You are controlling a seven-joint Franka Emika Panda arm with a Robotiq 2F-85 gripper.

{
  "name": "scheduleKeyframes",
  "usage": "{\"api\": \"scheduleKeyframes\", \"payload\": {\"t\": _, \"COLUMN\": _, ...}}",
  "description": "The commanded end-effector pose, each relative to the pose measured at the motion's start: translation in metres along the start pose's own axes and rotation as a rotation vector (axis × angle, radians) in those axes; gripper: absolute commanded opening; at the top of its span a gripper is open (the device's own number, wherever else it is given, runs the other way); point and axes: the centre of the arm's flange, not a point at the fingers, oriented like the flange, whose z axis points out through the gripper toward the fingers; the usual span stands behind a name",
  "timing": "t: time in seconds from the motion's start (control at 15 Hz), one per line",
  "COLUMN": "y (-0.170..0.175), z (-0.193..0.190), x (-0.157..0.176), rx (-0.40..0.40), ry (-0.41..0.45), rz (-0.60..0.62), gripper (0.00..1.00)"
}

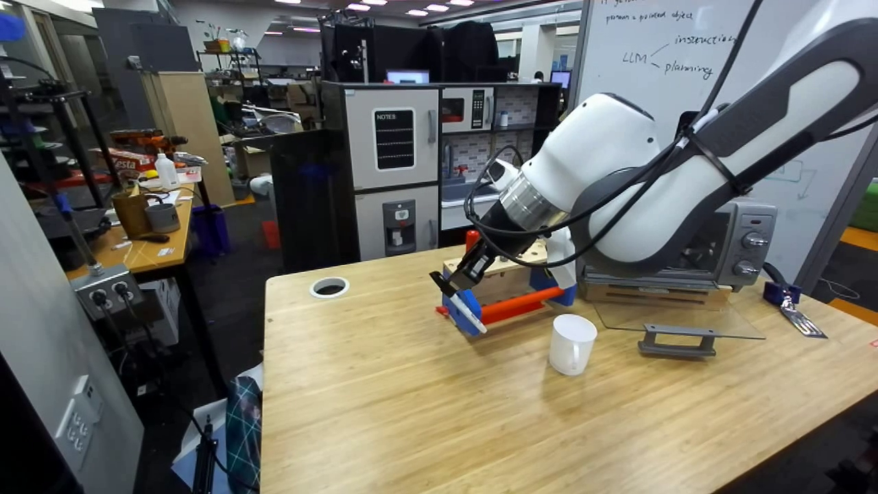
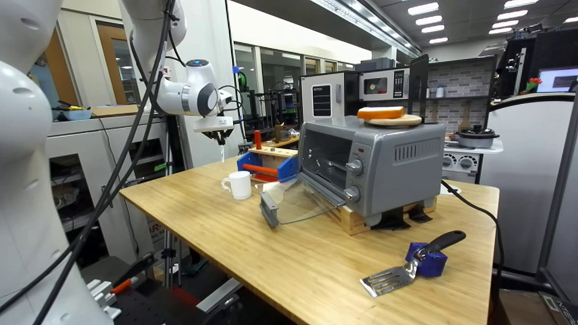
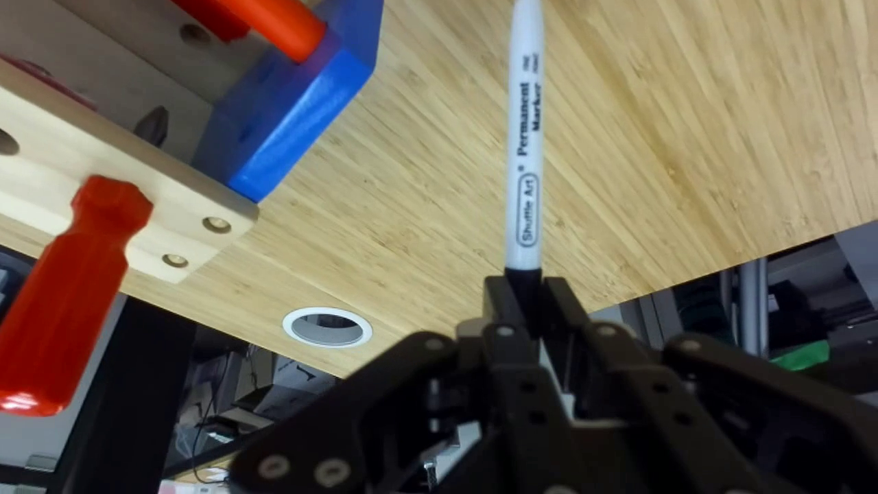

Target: Put the marker in the mug

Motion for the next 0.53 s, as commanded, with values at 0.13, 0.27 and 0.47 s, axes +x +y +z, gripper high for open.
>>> {"api": "scheduleKeyframes", "payload": {"t": 0.13, "y": 0.0014, "z": -0.0006, "x": 0.0004, "rx": 0.004, "ry": 0.011, "rz": 0.000, "gripper": 0.15}}
{"api": "scheduleKeyframes", "payload": {"t": 0.27, "y": 0.0016, "z": -0.0018, "x": -0.0014, "rx": 0.006, "ry": 0.016, "rz": 0.003, "gripper": 0.04}}
{"api": "scheduleKeyframes", "payload": {"t": 0.47, "y": 0.0026, "z": -0.0058, "x": -0.0074, "rx": -0.011, "ry": 0.010, "rz": 0.000, "gripper": 0.04}}
